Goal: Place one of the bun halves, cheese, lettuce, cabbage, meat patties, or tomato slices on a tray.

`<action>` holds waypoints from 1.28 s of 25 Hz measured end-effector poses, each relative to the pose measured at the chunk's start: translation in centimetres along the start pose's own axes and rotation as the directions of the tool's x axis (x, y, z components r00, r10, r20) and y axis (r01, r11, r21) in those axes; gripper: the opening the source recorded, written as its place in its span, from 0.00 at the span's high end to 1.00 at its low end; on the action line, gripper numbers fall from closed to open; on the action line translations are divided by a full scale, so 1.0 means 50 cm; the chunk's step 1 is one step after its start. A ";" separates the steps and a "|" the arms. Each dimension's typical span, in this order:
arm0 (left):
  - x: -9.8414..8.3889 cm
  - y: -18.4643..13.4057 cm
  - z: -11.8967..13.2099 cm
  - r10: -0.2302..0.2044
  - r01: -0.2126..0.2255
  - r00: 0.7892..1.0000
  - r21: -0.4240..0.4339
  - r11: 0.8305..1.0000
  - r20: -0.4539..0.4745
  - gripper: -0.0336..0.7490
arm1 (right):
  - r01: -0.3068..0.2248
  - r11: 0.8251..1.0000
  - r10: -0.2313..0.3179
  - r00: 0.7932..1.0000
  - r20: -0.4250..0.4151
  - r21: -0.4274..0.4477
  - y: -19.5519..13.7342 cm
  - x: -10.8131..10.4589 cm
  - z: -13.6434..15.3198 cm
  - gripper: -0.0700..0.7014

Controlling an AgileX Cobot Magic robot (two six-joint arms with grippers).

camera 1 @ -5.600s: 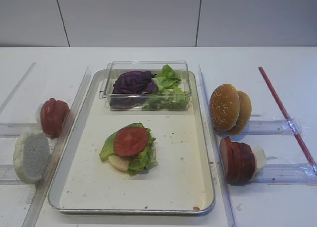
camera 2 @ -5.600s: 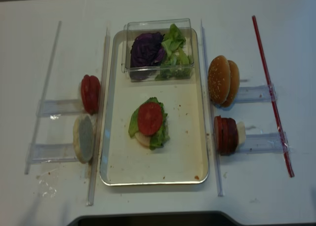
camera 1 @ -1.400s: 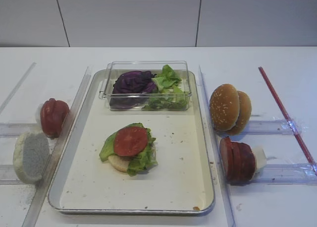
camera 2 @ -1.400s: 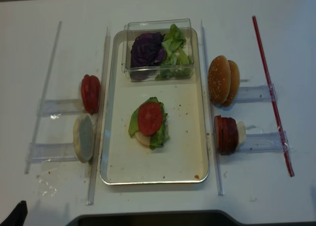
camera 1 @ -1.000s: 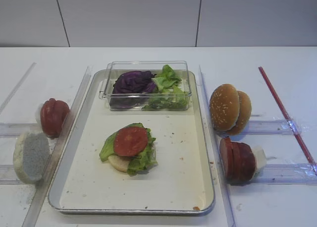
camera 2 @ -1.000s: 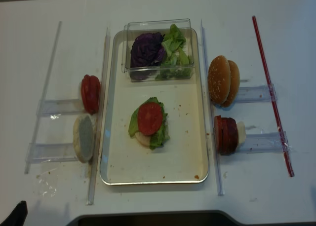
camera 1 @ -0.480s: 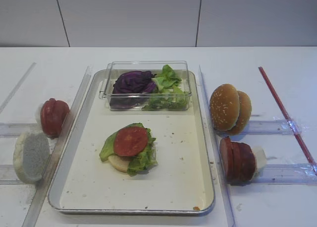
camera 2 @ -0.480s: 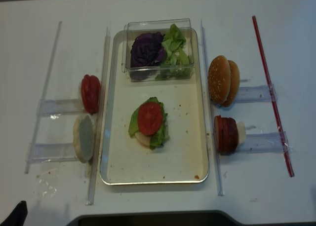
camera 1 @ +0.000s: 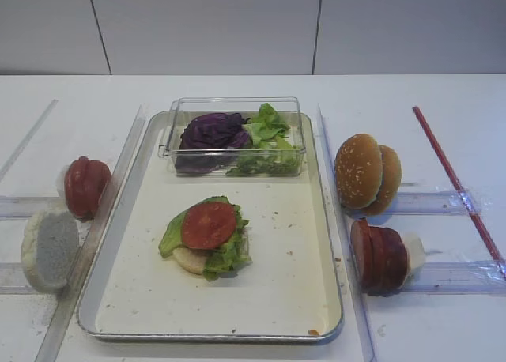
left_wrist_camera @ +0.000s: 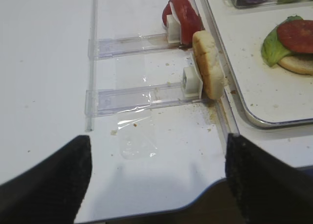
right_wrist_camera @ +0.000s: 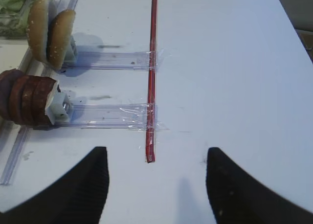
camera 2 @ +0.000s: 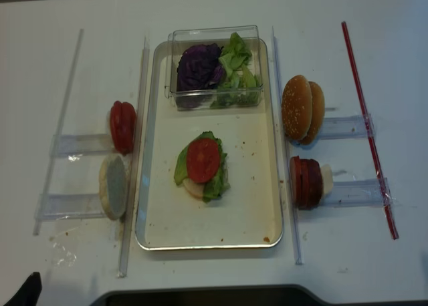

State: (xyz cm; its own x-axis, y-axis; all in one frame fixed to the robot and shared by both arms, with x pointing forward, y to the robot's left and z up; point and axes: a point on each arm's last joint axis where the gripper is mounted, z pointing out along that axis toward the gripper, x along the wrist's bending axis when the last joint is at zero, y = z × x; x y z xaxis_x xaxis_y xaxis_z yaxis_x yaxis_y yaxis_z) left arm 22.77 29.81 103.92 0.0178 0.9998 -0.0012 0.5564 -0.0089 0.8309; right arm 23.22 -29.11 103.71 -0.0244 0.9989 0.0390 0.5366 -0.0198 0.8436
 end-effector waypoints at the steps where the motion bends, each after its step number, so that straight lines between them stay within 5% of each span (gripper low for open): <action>1: 0.000 0.000 0.000 0.000 0.000 1.000 0.000 1.000 0.000 0.29 | 0.000 1.000 0.000 1.000 0.000 0.000 0.000 0.000 0.000 0.32; 32: 0.000 0.000 0.000 0.000 0.000 1.000 0.000 1.000 0.000 0.31 | 0.000 1.000 0.000 1.000 0.000 0.000 0.000 0.000 0.000 0.32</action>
State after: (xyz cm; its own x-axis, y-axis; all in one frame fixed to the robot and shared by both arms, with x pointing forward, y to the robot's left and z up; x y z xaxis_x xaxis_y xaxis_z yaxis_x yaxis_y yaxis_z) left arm 22.77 29.81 103.92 0.0178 0.9998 -0.0012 0.5564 -0.0089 0.8309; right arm 23.22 -29.11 103.71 -0.0244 0.9989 0.0390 0.5366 -0.0198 0.8436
